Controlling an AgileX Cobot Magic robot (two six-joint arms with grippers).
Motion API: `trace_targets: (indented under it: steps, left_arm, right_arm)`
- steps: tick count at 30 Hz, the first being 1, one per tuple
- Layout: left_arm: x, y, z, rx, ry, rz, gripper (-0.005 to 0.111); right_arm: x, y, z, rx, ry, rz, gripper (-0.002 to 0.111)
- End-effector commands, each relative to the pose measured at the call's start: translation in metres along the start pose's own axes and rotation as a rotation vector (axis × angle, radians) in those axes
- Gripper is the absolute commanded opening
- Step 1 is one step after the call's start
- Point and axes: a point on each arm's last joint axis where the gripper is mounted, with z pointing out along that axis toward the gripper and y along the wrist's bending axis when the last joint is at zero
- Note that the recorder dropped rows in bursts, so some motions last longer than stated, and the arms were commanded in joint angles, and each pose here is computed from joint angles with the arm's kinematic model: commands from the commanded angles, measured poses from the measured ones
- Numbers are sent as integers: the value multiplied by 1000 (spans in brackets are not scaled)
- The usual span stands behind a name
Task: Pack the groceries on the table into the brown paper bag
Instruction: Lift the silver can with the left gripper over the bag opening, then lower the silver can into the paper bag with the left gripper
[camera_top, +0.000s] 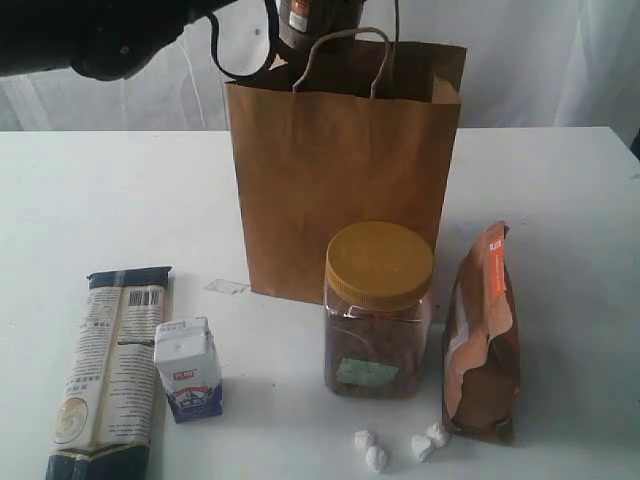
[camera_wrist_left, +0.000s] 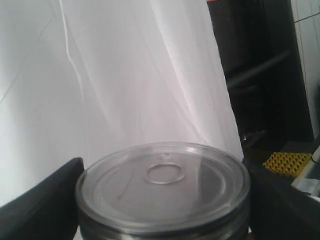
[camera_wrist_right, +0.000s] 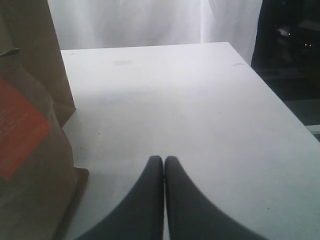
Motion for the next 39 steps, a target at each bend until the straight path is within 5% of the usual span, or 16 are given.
trace_targets:
  steps: [1,10,16,25,28,33,39]
  left_arm:
    - [-17,-4,6,21,-67,68,0]
    - [-12,-36,14,109,-27,55,0]
    - [29,-25,6,-5,435,76,0]
    - [33,-23,4,-19,492,79,2]
    - [35,-23,3,-26,519,78,17]
    - [41,-21,-1,-46,589,64,57]
    - [42,-21,-1,-50,601,52,73]
  right_arm:
    - [-1,0,0,5,-9,1,0]
    - [-1,0,0,6,-9,7,0]
    - [-1,0,0,6,-9,7,0]
    - [-1,0,0,6,-9,7,0]
    - [-1,0,0,6,-9,7,0]
    - [-1,0,0,6,-9,7,0]
    - [-1,0,0,6,-9,7,0]
